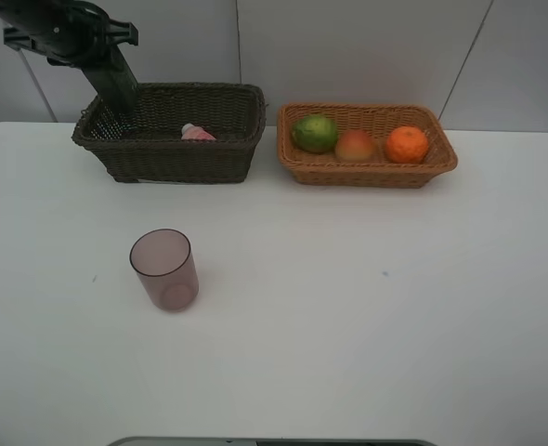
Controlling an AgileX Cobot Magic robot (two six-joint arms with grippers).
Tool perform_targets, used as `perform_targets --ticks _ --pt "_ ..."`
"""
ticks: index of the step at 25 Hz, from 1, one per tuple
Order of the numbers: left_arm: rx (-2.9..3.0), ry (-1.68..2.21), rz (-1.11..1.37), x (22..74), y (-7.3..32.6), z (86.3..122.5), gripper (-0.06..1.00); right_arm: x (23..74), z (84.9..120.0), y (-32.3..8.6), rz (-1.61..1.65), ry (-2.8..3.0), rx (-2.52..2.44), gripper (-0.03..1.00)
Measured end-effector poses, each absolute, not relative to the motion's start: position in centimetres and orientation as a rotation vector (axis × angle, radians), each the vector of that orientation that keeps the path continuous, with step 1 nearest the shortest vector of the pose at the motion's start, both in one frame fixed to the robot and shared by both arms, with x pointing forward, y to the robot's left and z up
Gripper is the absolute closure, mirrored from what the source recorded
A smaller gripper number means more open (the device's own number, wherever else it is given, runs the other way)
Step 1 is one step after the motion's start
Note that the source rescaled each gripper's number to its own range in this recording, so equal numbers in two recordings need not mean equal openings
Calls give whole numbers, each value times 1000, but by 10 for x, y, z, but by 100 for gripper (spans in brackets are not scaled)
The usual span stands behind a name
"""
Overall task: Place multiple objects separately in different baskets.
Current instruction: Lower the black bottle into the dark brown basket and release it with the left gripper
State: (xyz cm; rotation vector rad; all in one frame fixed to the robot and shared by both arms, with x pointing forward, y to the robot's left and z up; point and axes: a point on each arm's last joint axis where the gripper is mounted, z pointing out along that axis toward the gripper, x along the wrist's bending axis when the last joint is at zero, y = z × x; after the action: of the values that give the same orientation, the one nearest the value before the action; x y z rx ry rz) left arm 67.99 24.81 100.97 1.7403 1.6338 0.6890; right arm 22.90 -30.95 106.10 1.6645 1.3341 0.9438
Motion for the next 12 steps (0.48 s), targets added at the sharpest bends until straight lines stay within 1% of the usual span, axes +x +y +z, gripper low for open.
perform_targets --ticks 5,12 --pt "1779 1665 659 690 247 973 48 229 1061 -310 944 1334 1665 18" --pt "1817 1669 647 698 245 940 48 229 1061 -310 944 1334 1665 18"
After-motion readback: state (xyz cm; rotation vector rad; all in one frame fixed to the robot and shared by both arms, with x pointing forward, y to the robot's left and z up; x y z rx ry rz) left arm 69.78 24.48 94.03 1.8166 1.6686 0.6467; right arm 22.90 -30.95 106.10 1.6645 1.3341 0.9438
